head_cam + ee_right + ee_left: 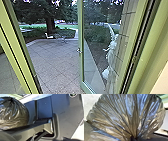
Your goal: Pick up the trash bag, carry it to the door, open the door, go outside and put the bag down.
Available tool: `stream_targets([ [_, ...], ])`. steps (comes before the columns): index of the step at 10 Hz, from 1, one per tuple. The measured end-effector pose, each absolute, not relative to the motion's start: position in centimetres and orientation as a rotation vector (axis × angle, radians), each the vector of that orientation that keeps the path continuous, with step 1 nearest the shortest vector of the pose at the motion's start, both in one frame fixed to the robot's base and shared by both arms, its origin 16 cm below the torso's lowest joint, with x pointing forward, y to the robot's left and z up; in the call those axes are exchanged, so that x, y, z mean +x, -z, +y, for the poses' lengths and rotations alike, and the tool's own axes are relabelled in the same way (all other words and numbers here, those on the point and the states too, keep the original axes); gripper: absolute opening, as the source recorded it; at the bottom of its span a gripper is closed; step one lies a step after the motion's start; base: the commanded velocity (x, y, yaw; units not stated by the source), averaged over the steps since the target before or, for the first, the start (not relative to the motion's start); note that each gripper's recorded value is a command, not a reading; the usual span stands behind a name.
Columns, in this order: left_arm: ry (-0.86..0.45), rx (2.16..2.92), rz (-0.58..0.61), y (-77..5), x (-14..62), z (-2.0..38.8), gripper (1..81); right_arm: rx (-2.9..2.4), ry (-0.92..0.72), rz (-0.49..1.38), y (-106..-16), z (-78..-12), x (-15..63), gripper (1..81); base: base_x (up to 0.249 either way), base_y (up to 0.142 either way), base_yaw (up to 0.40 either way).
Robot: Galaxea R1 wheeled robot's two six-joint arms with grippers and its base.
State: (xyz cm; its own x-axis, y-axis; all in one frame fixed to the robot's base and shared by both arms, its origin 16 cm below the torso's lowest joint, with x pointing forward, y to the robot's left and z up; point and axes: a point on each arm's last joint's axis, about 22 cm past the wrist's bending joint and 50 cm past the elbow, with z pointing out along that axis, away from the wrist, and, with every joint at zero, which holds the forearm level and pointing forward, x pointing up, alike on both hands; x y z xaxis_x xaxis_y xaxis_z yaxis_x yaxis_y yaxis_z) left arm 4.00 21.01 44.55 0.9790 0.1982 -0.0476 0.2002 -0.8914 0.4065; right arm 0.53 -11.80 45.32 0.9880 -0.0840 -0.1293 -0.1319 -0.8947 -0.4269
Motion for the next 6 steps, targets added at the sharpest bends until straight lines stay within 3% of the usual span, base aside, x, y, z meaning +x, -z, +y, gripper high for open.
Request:
stream_targets([
  [6,0.006,2.708,0.285,-44.54,4.01,21.24,1.0,-2.685,-0.15,0.153,-45.32,-11.75,0.5,81.1,0.0,0.0,0.0],
])
